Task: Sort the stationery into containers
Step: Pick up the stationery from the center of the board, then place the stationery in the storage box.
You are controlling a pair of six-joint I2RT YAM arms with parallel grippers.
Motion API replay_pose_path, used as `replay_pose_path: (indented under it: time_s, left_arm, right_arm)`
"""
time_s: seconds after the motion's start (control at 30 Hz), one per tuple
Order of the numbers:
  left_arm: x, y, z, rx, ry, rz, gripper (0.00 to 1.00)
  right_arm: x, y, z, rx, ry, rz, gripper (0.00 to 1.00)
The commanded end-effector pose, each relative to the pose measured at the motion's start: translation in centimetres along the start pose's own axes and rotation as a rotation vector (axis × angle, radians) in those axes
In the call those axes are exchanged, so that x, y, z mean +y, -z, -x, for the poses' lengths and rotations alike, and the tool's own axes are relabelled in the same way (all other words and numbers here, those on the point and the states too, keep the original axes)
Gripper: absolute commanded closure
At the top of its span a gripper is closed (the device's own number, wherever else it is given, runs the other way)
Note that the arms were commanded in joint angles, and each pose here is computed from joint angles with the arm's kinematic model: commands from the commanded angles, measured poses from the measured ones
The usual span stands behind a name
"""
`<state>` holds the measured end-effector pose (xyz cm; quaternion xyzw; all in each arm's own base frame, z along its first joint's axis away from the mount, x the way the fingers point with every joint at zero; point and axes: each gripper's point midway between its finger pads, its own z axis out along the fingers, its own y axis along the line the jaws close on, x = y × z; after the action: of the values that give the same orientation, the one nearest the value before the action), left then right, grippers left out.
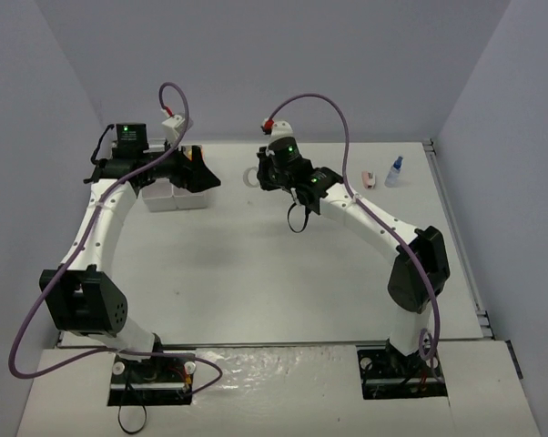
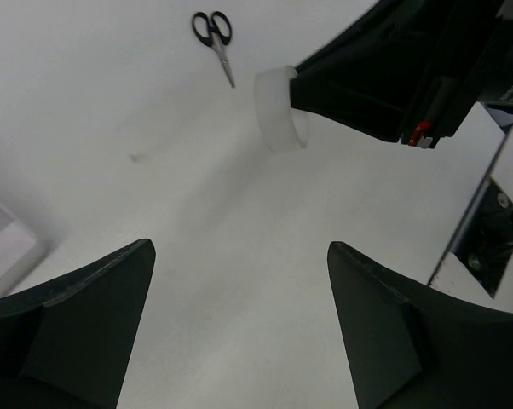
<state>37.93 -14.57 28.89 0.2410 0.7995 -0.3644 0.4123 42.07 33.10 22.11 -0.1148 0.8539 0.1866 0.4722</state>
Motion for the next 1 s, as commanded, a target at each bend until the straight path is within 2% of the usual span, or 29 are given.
replay_pose_path:
  time_s: [0.0, 0.1, 0.23, 0.33, 0.47, 0.57, 0.7, 0.87, 0.97]
  left_arm:
    - [-5.4, 0.4, 0.9, -0.042, 0.043, -0.165, 0.19]
    - [-5.7, 0.0, 0.7, -0.049, 0.101, -0.178, 0.19]
    - [-4.7, -0.7, 0.6, -0.058, 0.117, -0.119, 0.19]
    - [-3.9, -0.9, 1.7, -0.115, 0.147, -0.072, 0.20]
    - [-3.6, -1.0, 3.4, -0.195, 0.132, -0.072, 0.24]
    - [-2.7, -1.2, 3.5, -0.198, 0.118, -0.029, 0.30]
    - [-2.0, -1.4, 3.4, -0.186, 0.111, -0.005, 0.31]
    - [-2.2, -1.7, 3.6, -0.185, 0.099, -0.011, 0.48]
    - [-2.3, -1.8, 3.5, -0.182, 0.105, -0.016, 0.61]
  right_arm:
    - [4.6, 1.7, 5.6, -0.163, 0.040, 0.071, 1.00]
    - [6.6, 2.0, 6.1, -0.181, 0.057, 0.108, 1.00]
    - [8.1, 2.6, 6.0, -0.179, 0.073, 0.158, 1.00]
    - [8.4, 3.0, 6.2, -0.185, 0.078, 0.177, 1.00]
    - [8.8, 3.2, 6.4, -0.198, 0.082, 0.199, 1.00]
    - [9.1, 3.5, 6.5, -0.202, 0.082, 0.217, 1.00]
    - [9.4, 3.8, 6.6, -0.206, 0.083, 0.237, 1.00]
    - [9.3, 3.7, 6.3, -0.202, 0.085, 0.239, 1.00]
    - [9.4, 3.7, 6.4, -0.206, 0.087, 0.244, 1.00]
